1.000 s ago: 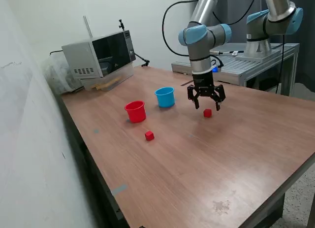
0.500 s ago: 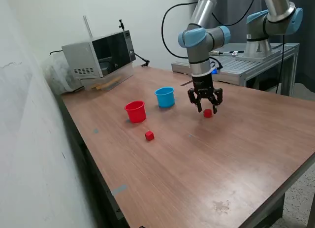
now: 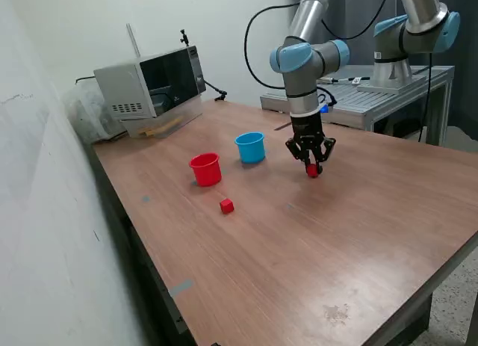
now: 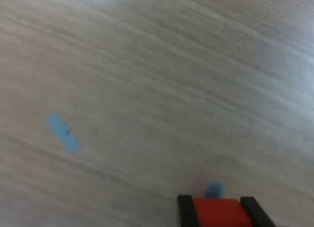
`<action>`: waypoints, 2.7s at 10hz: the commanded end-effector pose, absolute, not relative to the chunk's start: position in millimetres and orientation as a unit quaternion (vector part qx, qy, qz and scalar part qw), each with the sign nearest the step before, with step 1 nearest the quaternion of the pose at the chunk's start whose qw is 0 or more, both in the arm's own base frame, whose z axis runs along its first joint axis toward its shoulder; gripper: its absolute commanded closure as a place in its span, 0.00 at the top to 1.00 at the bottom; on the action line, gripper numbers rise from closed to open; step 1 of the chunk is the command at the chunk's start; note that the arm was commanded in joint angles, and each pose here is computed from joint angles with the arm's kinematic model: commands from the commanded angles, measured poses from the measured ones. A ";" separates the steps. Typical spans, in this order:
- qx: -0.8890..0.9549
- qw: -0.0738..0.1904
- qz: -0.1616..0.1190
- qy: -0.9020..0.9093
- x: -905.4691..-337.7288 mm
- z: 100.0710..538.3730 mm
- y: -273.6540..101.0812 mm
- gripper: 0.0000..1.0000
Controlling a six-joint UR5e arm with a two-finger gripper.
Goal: Place red objects in the red bin, and blue objects in the blue bin.
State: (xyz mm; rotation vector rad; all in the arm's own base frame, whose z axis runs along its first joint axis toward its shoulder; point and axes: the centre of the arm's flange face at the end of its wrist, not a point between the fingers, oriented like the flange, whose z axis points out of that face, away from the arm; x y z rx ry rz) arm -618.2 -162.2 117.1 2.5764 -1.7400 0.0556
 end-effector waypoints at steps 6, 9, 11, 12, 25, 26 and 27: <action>0.830 0.070 -0.061 -0.550 -591.6 313.6 -167.4 0.00; 0.803 0.082 -0.086 -0.584 -664.0 315.9 -113.3 0.00; 0.768 0.080 -0.102 -0.627 -729.8 298.1 -35.4 0.00; 0.757 0.078 -0.105 -0.641 -747.4 287.4 -6.5 0.00; 0.731 0.073 -0.107 -0.670 -773.4 233.9 59.4 1.00; 0.731 0.076 -0.110 -0.669 -764.2 249.6 54.6 1.00; 0.735 0.082 -0.117 -0.663 -750.6 274.5 41.5 1.00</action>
